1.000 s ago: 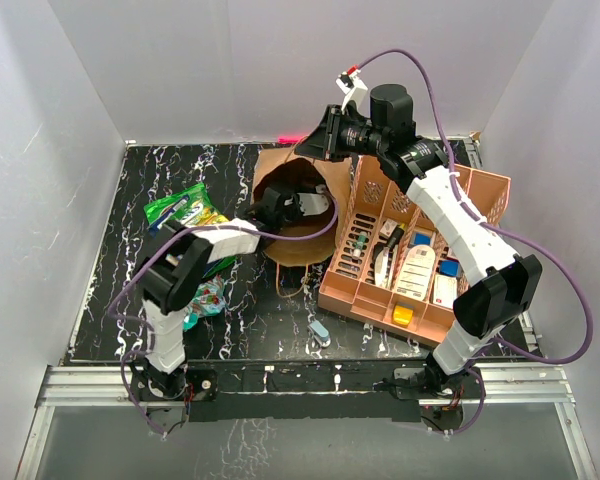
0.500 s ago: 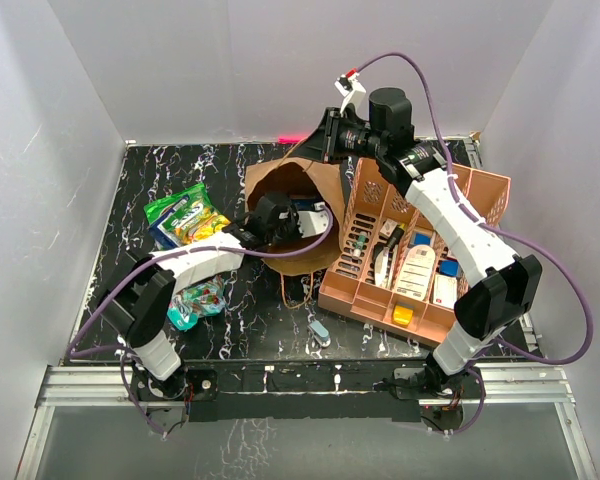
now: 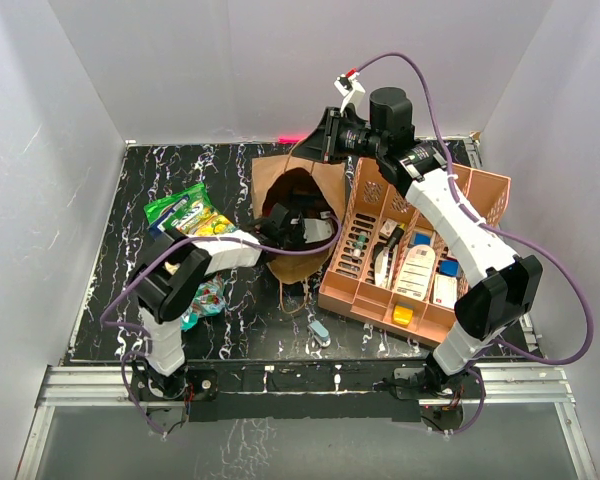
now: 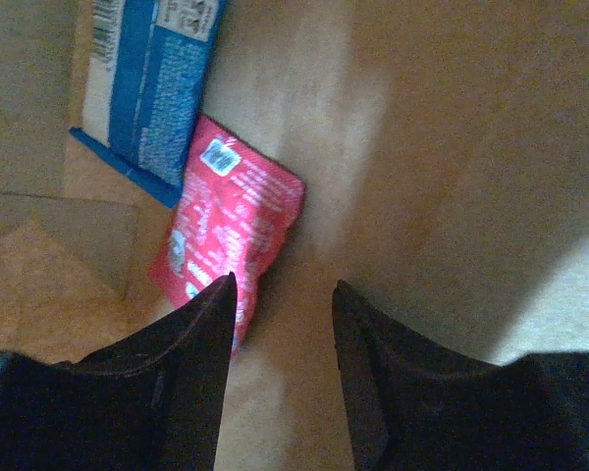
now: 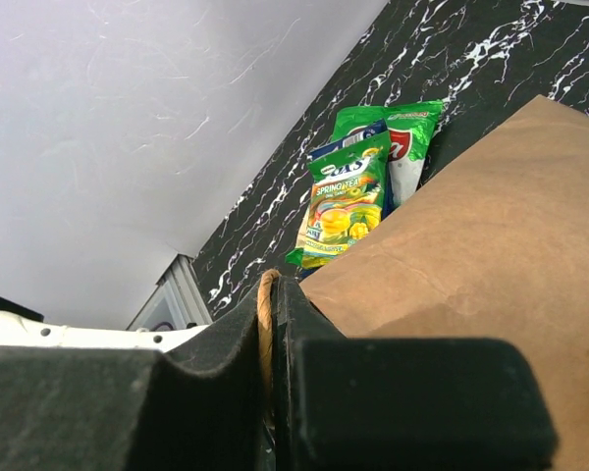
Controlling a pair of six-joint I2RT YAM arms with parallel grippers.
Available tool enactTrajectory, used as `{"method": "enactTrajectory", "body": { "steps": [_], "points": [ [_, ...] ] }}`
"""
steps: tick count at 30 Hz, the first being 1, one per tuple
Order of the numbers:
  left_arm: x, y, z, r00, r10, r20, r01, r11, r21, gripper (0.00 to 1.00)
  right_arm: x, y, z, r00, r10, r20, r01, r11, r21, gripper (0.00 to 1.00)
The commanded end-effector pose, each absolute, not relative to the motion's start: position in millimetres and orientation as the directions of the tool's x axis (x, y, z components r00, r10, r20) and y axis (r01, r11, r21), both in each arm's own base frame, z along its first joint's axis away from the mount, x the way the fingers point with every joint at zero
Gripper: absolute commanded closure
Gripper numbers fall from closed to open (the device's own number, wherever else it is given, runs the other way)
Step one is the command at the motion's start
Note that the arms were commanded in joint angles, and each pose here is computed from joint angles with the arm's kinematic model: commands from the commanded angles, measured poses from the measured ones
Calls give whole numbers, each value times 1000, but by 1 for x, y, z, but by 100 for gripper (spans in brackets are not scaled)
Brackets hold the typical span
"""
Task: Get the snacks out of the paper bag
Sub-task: Take out the snack from the paper bag.
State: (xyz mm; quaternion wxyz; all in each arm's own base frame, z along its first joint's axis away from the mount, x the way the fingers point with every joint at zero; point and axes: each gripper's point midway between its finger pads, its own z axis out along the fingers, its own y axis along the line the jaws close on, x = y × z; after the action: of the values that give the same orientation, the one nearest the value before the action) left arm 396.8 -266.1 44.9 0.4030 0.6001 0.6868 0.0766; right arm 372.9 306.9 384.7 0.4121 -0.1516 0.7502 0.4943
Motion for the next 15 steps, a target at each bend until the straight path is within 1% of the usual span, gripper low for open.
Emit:
{"method": "enactTrajectory", "body": {
  "steps": [1,6,11,15],
  "points": [
    [437,-261,67,56,896,-441,640,307,705,57,361,301,432,-523,225,-822,-709,419,567,93],
    [472,-260,77,53,890,-453,528,360,769,57,358,303,434,-534,221,-816,-713,400,575,93],
    [493,-270,86,96,884,-458,474,364,802,57,356,305,432,-550,212,-808,-712,386,586,93],
    [513,-265,105,97,879,-466,339,411,846,57,355,305,430,-557,205,-805,-711,383,589,93]
  ]
}}
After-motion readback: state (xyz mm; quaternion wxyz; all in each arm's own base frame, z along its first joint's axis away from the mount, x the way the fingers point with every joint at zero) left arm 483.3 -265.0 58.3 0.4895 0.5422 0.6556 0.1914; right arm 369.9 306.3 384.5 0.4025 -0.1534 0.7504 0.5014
